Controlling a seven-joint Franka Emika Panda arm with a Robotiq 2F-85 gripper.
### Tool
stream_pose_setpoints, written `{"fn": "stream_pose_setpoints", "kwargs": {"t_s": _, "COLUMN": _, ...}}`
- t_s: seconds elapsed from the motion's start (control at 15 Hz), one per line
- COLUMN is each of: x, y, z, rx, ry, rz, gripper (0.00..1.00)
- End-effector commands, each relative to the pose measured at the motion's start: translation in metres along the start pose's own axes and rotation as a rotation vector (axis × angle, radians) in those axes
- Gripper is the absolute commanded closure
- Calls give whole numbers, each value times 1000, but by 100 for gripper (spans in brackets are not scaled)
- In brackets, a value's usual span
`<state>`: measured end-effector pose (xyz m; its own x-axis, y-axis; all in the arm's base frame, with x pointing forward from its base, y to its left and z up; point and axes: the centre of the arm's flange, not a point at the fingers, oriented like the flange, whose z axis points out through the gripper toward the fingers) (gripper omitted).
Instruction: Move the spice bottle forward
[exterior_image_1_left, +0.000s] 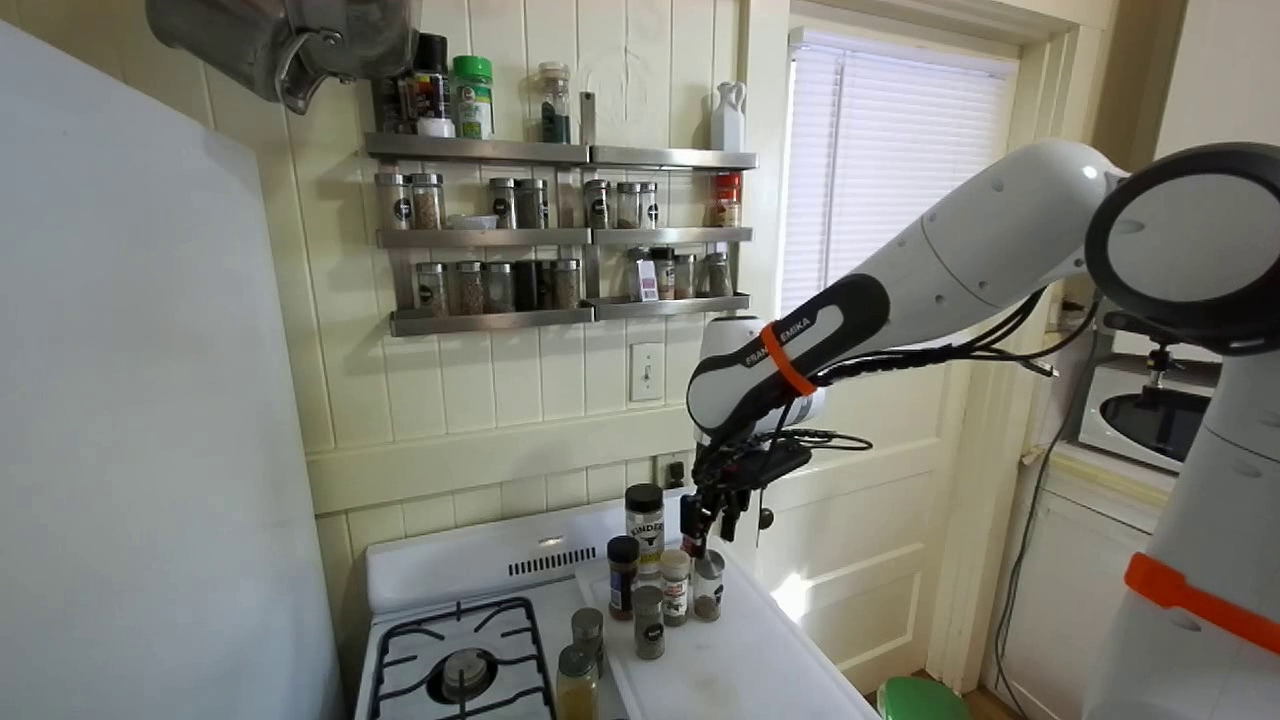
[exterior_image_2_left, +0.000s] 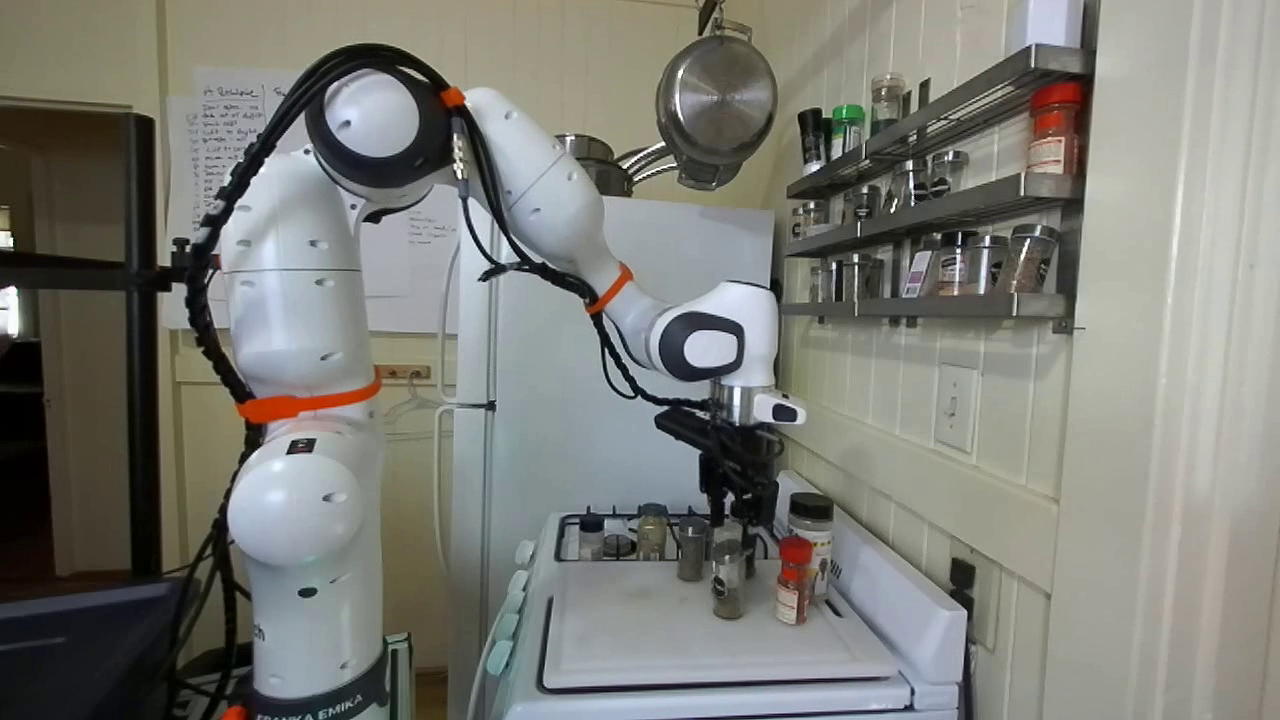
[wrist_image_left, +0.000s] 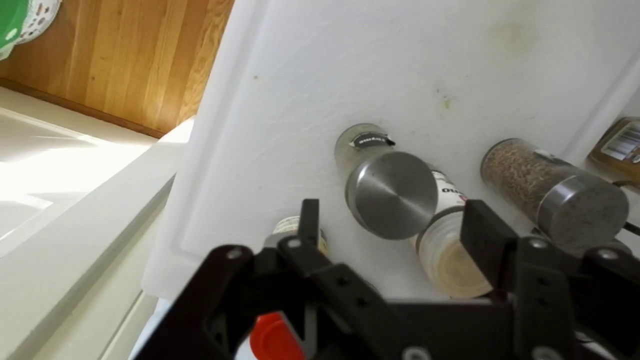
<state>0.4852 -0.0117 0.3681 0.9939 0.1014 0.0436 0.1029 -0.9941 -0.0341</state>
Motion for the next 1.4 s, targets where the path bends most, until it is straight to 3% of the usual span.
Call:
{"fn": "stream_pose_setpoints", "kwargs": {"t_s": 0.0, "x": -18, "y": -17, "z": -31, "rx": 1, "ry": -20, "rz": 64, "gripper": 0}}
{"fn": "stream_pose_setpoints", "kwargs": {"t_s": 0.2, "x": -26, "y": -26, "z": -53, "rx": 25, "ry": -59, "rz": 175, "gripper": 0}}
{"fn": "stream_pose_setpoints", "kwargs": {"t_s": 0.27, "x": -15, "y": -15, "z": -34, "rx": 9, "ry": -36, "rz": 107, "gripper": 0}}
{"fn": "stream_pose_setpoints", "kwargs": {"t_s": 0.67, "x": -21, "y": -20, "z": -49, "rx": 11, "ry": -43, "rz": 154, "gripper": 0}}
{"fn": "stream_pose_setpoints", "kwargs": {"t_s": 0.73, "x": -20, "y": -15, "z": -47, "rx": -19, "ry": -38, "rz": 159, "gripper": 0}}
{"fn": "stream_pose_setpoints", "kwargs": {"t_s": 1.0, "x": -20, "y": -18, "z": -29, "rx": -93, "ry": -30, "rz": 88, "gripper": 0}}
{"fn": "stream_pose_setpoints", "kwargs": {"t_s": 1.33, "x": -12, "y": -27, "z": -4, "rx": -138, "ry": 103, "rz": -29, "gripper": 0}}
